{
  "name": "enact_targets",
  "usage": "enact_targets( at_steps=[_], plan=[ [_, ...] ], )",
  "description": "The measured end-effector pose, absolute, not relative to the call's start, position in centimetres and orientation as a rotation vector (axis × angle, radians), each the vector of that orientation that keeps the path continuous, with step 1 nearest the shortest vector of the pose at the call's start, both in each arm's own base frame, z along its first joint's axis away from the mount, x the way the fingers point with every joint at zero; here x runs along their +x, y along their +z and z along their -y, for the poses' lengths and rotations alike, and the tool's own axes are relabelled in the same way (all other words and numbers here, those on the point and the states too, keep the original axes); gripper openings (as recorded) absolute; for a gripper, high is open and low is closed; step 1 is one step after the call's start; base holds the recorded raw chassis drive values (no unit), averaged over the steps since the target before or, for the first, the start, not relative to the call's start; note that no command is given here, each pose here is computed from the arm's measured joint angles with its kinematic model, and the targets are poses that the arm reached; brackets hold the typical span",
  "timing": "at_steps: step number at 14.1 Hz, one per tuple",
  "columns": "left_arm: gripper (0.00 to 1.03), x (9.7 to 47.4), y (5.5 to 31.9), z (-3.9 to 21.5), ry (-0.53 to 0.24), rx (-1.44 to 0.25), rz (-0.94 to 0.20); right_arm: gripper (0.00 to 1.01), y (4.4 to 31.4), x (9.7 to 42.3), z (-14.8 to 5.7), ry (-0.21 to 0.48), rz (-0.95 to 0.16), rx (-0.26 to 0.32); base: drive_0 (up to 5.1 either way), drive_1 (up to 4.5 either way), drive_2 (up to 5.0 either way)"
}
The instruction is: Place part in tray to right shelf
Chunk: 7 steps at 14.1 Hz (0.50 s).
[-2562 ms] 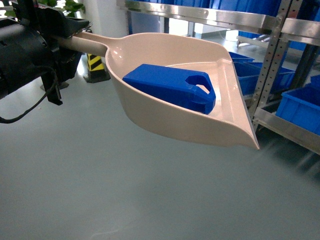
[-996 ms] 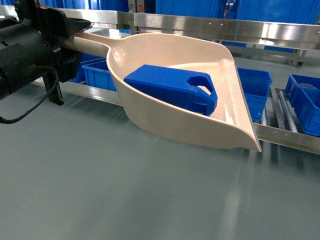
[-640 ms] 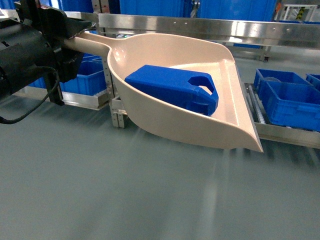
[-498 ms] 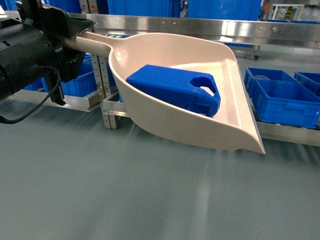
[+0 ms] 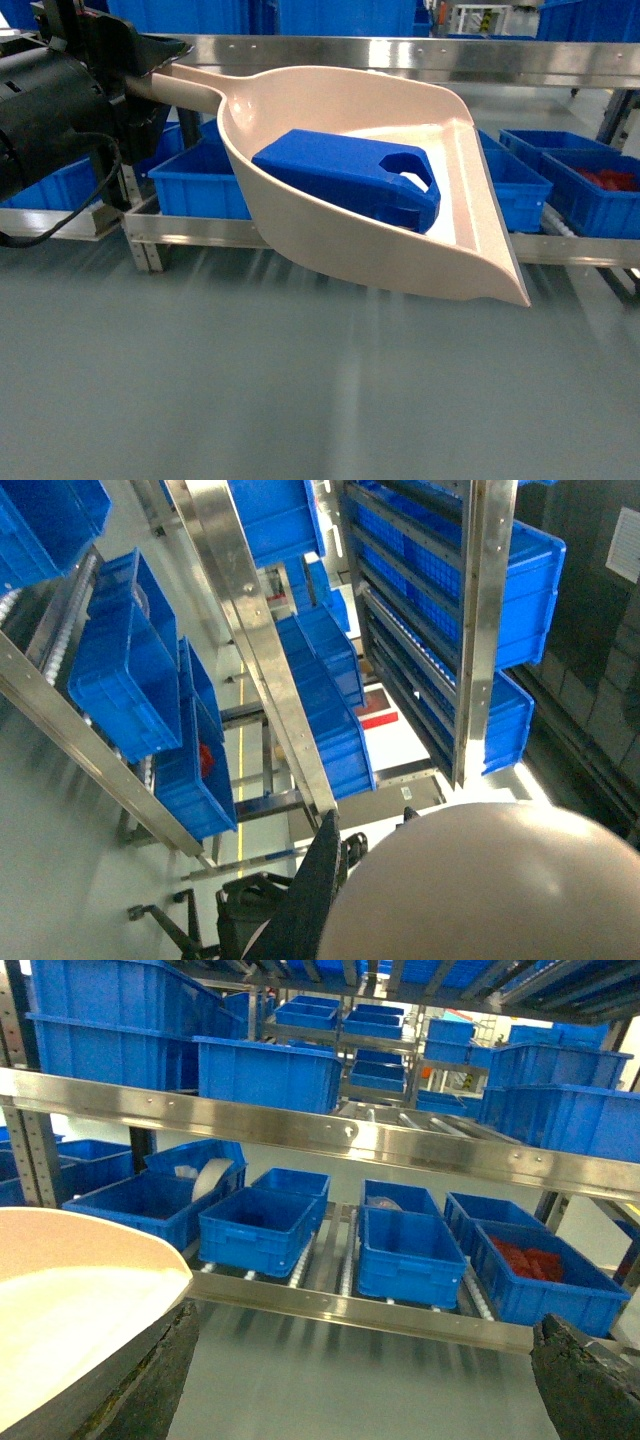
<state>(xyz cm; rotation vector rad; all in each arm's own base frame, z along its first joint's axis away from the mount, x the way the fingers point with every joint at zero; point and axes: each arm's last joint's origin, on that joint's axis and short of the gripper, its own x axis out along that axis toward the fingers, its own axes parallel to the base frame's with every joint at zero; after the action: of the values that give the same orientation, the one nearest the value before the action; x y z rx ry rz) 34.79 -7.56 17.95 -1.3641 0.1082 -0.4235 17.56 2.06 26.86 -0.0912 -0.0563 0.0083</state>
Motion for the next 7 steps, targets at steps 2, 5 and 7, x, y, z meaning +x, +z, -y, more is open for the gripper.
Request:
enact_targets(
  at_steps=[2, 5, 7],
  plan=[
    [0.13, 34.79, 17.95, 7.56, -0.424, -1.364, -0.108, 0.98, 26.86, 17.56, -2.06, 0.008, 0.056, -0.091, -1.5, -1.48, -1.5],
    [0.13, 34.79, 17.95, 7.56, -0.423, -1.364, -0.108, 0.98, 26.88, 17.54, -2.05, 0.008, 0.058, -0.091, -1.5, -1.48, -1.5],
    [0.13, 34.72, 17.97, 7.87, -0.44, -1.363, -0.119, 0.98, 26.84, 17.57, -2.06, 0.008, 0.054, -0.091, -1.5, -1.48, -1.5]
  ],
)
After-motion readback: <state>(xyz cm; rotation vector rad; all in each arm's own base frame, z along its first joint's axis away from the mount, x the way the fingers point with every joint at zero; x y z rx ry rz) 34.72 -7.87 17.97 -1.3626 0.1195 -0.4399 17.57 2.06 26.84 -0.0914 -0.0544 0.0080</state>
